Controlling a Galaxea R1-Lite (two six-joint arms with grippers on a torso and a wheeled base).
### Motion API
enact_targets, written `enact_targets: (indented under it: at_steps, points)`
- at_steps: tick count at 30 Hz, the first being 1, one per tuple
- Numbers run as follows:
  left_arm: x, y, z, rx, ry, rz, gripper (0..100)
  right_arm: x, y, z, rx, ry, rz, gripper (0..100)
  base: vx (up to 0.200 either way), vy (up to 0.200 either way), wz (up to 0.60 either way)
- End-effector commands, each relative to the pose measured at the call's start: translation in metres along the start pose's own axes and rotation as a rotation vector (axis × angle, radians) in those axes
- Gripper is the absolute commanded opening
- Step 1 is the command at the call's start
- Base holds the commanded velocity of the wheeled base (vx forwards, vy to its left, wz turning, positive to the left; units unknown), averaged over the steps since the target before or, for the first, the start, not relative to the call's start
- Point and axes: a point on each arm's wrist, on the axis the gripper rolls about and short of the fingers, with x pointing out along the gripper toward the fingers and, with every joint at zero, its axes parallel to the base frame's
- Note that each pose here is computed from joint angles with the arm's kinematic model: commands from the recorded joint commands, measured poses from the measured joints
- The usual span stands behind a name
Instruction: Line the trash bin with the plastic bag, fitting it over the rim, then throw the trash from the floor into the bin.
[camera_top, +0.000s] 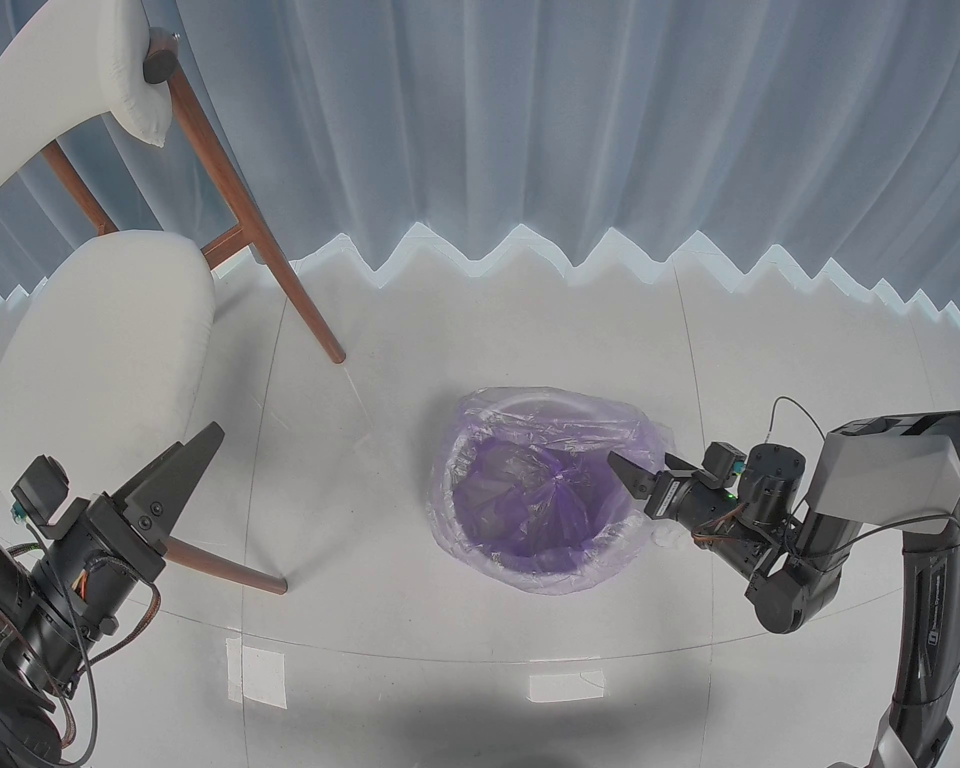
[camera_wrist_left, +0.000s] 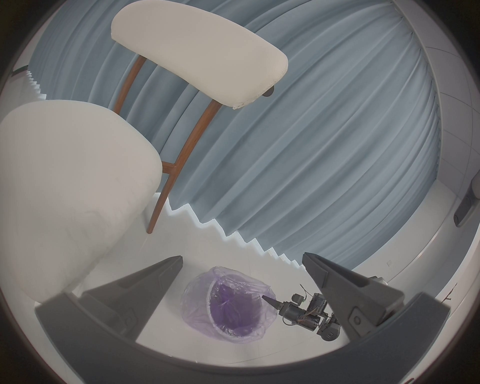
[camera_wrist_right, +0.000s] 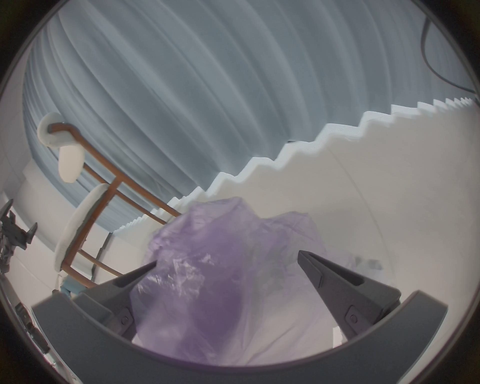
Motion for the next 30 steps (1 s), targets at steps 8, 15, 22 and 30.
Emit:
enact_targets:
  at_steps: [8, 15, 22, 30]
  points:
    - [0.020, -0.003, -0.009, -0.014, 0.161, -0.150, 100, 0.050, 0.016, 0.033, -0.026, -0.155, 0.091, 100, 0.000, 0.000, 0.00]
    - [0.031, -0.003, -0.010, -0.016, 0.174, -0.161, 100, 0.047, 0.008, 0.062, -0.128, -0.249, 0.059, 100, 0.000, 0.000, 0.00]
    - [0.056, -0.005, -0.029, -0.034, 0.267, -0.182, 100, 0.026, 0.020, 0.051, -0.093, -0.192, 0.115, 100, 0.000, 0.000, 0.00]
    - [0.171, -0.019, -0.138, 0.167, 0.449, -0.365, 100, 0.021, 0.018, 0.041, -0.084, -0.173, 0.113, 100, 0.000, 0.000, 0.00]
